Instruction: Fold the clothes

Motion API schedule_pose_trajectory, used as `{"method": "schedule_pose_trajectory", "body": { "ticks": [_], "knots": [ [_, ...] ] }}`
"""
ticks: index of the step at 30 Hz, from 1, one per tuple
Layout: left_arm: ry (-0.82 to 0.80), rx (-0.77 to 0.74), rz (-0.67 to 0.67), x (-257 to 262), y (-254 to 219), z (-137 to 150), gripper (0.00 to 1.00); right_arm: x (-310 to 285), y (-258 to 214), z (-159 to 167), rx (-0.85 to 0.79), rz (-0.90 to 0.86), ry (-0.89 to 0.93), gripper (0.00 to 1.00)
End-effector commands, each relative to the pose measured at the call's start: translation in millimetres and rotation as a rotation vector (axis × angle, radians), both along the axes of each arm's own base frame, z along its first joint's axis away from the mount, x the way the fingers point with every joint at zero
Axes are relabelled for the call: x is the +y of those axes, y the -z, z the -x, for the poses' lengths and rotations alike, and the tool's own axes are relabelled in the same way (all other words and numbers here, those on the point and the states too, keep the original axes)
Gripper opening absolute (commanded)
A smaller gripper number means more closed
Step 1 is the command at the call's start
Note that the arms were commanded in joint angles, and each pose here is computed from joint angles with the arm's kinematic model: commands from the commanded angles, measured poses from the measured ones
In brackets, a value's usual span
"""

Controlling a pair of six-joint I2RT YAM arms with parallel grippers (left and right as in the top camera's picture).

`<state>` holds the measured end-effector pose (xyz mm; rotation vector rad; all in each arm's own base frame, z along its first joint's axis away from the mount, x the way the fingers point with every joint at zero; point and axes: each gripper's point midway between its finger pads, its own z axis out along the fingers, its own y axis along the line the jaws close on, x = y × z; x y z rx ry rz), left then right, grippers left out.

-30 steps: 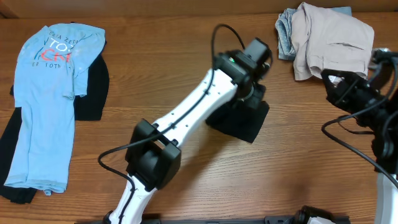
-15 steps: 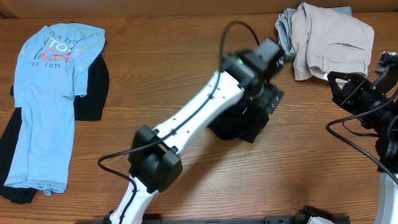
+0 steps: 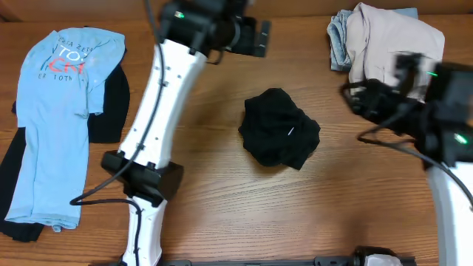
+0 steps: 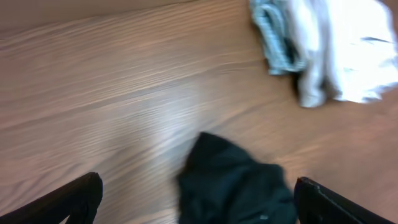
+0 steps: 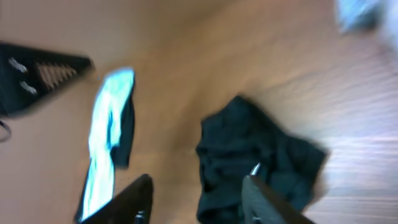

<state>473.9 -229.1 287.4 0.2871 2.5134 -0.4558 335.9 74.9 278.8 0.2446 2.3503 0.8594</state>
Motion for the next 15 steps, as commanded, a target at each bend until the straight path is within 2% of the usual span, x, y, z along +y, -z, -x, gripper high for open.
{"method": "schedule_pose_trajectory", "body": {
  "ticks": [1, 7, 10, 15],
  "knots": [
    [-0.031, -0.008, -0.027, 29.7, -0.4, -9.7, 1.00, 39.5, 38.7, -11.8, 0.103, 0.059, -0.066, 0.54],
    [-0.105, 0.042, -0.044, 68.4, 11.4, -17.0, 1.00, 93.8, 99.2, -34.4, 0.214, 0.149, -0.052, 0.60],
    [-0.121, 0.058, -0.048, 76.9, 15.1, -17.7, 1.00, 103.2, 128.6, -43.0, 0.284, 0.190, 0.078, 0.68],
    [-0.117, 0.062, -0.063, 79.0, 17.1, -16.8, 1.00, 111.1, 165.0, -51.1, 0.347, 0.231, 0.211, 0.69]
  ]
}}
